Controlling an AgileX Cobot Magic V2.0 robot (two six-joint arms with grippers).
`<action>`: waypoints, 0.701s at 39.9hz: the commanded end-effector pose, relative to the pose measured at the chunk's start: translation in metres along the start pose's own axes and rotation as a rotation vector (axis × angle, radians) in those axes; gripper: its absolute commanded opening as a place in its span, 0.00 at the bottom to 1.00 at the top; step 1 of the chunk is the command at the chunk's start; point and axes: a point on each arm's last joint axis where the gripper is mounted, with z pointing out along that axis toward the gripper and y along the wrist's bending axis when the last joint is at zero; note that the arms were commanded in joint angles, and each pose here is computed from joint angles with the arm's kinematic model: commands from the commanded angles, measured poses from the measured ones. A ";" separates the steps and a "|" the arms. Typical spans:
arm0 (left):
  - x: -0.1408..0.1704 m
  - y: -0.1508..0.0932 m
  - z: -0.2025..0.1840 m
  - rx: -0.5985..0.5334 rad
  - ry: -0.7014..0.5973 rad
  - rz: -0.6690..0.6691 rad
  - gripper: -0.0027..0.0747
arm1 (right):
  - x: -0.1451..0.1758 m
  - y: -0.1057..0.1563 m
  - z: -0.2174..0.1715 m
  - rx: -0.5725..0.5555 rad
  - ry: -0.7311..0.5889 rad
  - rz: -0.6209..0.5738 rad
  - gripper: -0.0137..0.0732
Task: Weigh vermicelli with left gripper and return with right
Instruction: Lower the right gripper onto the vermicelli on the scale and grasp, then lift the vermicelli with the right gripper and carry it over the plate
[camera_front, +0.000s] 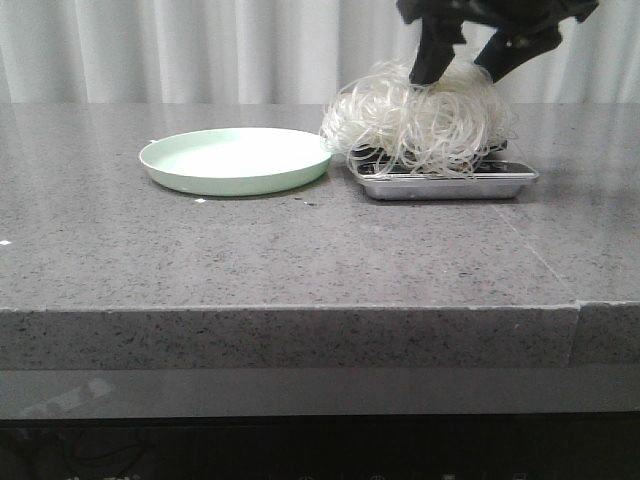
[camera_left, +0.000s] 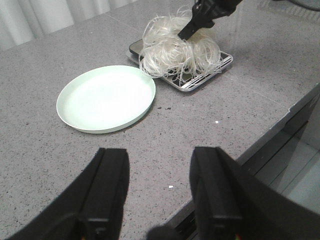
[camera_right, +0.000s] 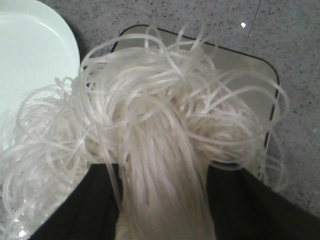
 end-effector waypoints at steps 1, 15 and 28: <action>-0.014 0.000 -0.004 0.007 -0.103 -0.010 0.54 | -0.021 0.002 -0.015 0.000 -0.122 -0.008 0.60; -0.014 0.000 -0.004 0.007 -0.103 -0.010 0.54 | -0.020 0.002 -0.013 -0.001 -0.110 -0.008 0.31; -0.014 0.000 -0.004 0.007 -0.103 -0.010 0.54 | -0.049 0.015 -0.071 -0.028 -0.246 -0.032 0.31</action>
